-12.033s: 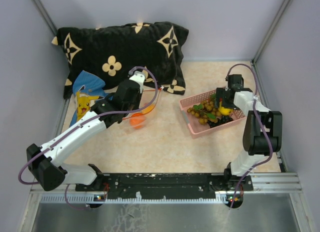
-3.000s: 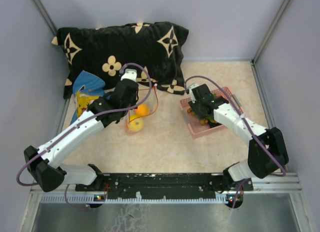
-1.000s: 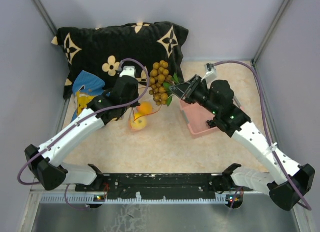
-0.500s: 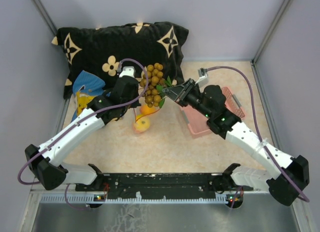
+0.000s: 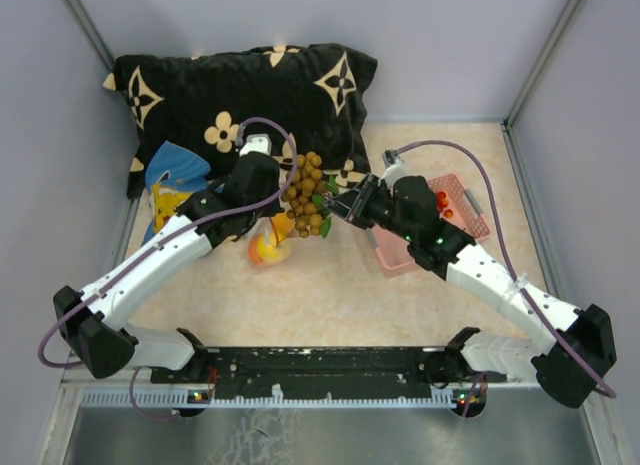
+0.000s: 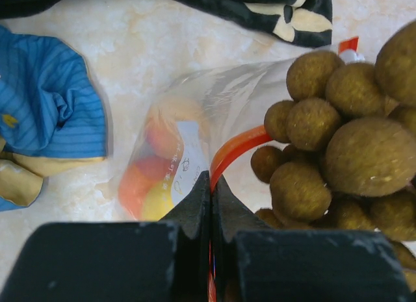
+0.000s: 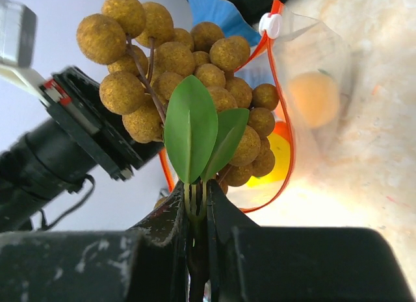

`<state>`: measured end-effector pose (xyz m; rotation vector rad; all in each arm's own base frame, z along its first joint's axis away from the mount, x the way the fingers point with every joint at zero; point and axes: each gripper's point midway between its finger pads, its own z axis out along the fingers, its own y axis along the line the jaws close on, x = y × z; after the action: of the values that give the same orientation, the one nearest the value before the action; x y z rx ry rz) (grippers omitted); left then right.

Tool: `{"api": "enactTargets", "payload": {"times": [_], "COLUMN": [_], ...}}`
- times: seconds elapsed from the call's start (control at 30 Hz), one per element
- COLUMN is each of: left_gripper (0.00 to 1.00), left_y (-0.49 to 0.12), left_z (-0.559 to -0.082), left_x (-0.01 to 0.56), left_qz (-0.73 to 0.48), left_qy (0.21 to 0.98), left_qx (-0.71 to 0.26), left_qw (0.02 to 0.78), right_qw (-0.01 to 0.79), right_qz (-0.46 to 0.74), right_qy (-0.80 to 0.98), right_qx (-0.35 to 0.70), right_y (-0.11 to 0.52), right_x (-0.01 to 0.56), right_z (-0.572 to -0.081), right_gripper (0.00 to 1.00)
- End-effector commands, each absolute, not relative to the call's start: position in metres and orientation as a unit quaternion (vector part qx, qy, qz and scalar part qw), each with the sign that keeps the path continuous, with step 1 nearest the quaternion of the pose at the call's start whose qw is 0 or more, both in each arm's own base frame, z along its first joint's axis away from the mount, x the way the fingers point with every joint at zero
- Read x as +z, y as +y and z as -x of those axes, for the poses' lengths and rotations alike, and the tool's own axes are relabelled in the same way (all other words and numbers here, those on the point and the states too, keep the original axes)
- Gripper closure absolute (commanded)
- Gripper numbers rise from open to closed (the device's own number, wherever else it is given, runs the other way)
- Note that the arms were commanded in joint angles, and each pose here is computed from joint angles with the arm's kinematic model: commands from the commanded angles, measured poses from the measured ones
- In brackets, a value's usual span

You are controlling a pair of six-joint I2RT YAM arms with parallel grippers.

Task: Place the food in the zip-top bag and seal the zipper
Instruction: Place the fake fruit in the zipper food storage bag.

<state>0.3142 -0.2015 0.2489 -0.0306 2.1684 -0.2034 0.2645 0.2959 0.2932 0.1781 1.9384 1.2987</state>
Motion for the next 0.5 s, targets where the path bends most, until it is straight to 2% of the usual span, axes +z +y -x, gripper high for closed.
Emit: {"api": "enactTargets", "payload": {"times": [0.0,0.47], "left_gripper": [1.0,1.0], "left_y": [-0.202,-0.2], "left_z": [-0.32,-0.323], "left_x": [0.253,0.232], "left_qz": [0.032,0.046], "left_qy": [0.879,0.893], "left_qx": [-0.089,-0.101], "left_qw": [0.468,0.436], "right_qw": [0.405,0.434], "right_qz": [-0.006,0.103], "right_qy": [0.764,0.719], "right_qx": [0.503,0.533], "right_y": [0.296,0.299], "right_x": [0.307,0.313], "right_z": [-0.252,-0.224], "right_gripper": [1.0,1.0]}}
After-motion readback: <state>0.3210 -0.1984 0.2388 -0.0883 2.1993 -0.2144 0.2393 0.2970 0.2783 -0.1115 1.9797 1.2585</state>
